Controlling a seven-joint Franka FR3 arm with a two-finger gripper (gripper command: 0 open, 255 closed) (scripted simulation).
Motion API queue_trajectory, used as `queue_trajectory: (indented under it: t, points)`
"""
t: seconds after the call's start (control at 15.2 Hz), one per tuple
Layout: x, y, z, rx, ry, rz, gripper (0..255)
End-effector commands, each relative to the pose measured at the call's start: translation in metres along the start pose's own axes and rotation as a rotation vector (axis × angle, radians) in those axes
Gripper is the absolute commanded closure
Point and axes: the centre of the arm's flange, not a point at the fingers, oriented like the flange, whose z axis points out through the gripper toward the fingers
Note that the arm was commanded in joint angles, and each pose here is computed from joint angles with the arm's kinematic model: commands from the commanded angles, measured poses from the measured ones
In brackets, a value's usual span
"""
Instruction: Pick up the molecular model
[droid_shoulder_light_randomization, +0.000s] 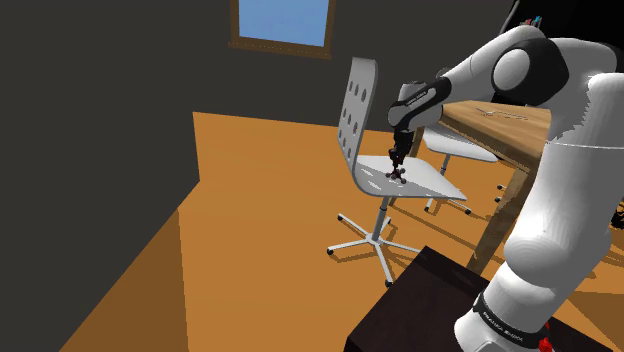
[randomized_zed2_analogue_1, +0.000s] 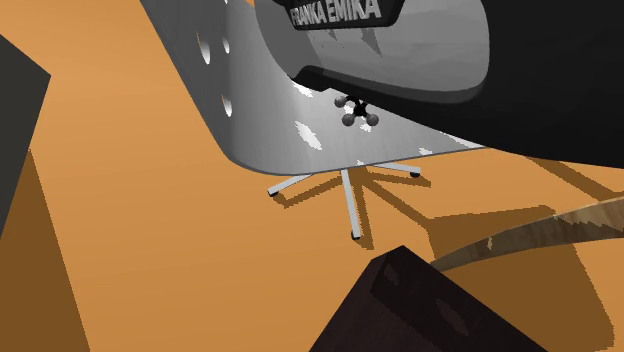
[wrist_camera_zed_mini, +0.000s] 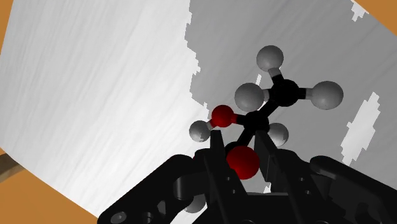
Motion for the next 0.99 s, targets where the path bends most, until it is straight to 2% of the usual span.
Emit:
queue_trajectory:
  t: [0.0, 0.92]
  points:
    - [0.000, 0.000, 0.000, 0.000, -0.001, 0.000, 255]
    - [0.002, 0.015, -0.067, 0.000, -0.001, 0.000, 255]
